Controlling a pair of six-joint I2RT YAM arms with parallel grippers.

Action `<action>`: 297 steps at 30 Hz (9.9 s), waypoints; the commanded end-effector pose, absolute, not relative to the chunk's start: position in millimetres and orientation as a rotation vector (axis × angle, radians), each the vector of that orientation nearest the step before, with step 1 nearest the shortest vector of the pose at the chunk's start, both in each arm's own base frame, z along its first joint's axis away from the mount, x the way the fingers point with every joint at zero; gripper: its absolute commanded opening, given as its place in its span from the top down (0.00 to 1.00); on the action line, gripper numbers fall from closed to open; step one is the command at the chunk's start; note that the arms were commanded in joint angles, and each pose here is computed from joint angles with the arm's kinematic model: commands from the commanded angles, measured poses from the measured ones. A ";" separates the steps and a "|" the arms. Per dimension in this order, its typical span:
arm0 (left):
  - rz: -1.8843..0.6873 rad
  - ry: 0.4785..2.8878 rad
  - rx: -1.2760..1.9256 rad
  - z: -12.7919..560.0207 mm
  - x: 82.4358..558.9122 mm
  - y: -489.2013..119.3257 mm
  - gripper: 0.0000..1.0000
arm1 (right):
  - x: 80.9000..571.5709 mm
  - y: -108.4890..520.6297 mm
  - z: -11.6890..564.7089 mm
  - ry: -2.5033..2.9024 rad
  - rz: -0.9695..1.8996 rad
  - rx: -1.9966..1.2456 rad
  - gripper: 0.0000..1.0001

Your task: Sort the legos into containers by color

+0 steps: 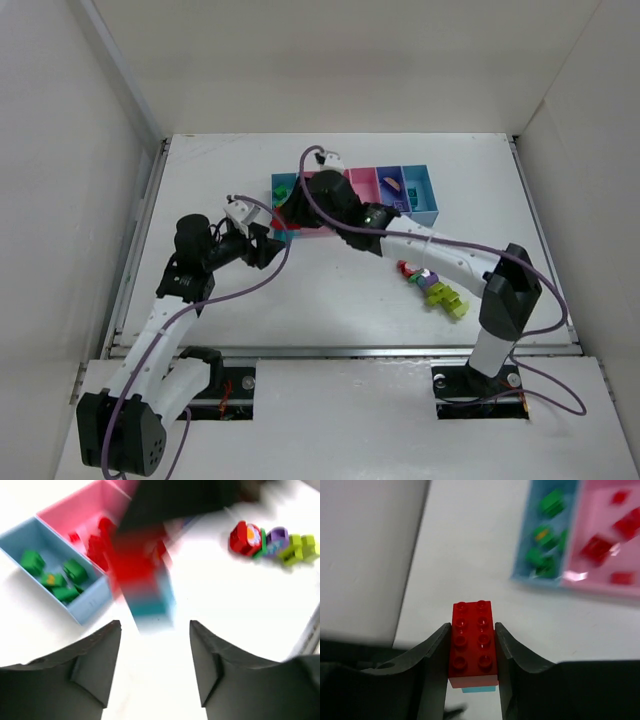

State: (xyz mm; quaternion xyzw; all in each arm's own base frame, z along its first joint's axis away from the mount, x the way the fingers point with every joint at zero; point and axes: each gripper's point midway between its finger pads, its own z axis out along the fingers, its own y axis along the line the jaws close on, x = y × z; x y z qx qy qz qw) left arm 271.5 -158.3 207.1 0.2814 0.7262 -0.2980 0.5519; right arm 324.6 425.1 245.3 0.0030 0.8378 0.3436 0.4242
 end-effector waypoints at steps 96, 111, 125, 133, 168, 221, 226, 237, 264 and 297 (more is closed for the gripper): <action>-0.385 1.870 0.422 195.7 285.1 -98.7 0.27 | 322.4 423.0 178.3 2.038 0.692 -0.885 0.03; -0.110 1.802 0.224 241.8 274.4 -47.3 0.56 | 266.3 454.7 64.3 2.169 0.645 -1.262 0.34; -0.099 1.795 0.200 244.2 273.8 -44.1 0.56 | 301.5 454.9 46.3 2.125 0.424 -1.306 0.42; -0.114 1.787 0.198 246.3 274.3 -46.2 0.56 | 297.4 459.0 50.0 2.064 0.452 -1.405 0.42; -0.384 1.681 0.677 245.2 237.2 -109.9 0.19 | 327.8 440.3 165.3 2.034 0.441 -0.787 1.00; -0.525 1.814 0.854 198.1 281.6 -135.0 0.66 | 265.6 469.1 260.5 1.889 0.837 -0.761 1.00; -0.535 1.831 0.797 200.5 284.4 -134.4 0.96 | 267.8 469.2 262.5 1.880 0.832 -0.750 1.00; -0.488 1.850 0.794 195.9 275.9 -126.6 1.00 | 379.7 375.4 209.6 2.153 0.672 -0.272 1.00; -0.521 1.454 1.139 243.4 259.1 -156.3 1.00 | 396.5 365.5 211.3 2.025 1.006 -0.779 0.00; -0.421 1.088 1.334 285.1 247.3 -168.4 1.00 | 250.3 442.9 304.5 1.518 1.895 -1.413 0.15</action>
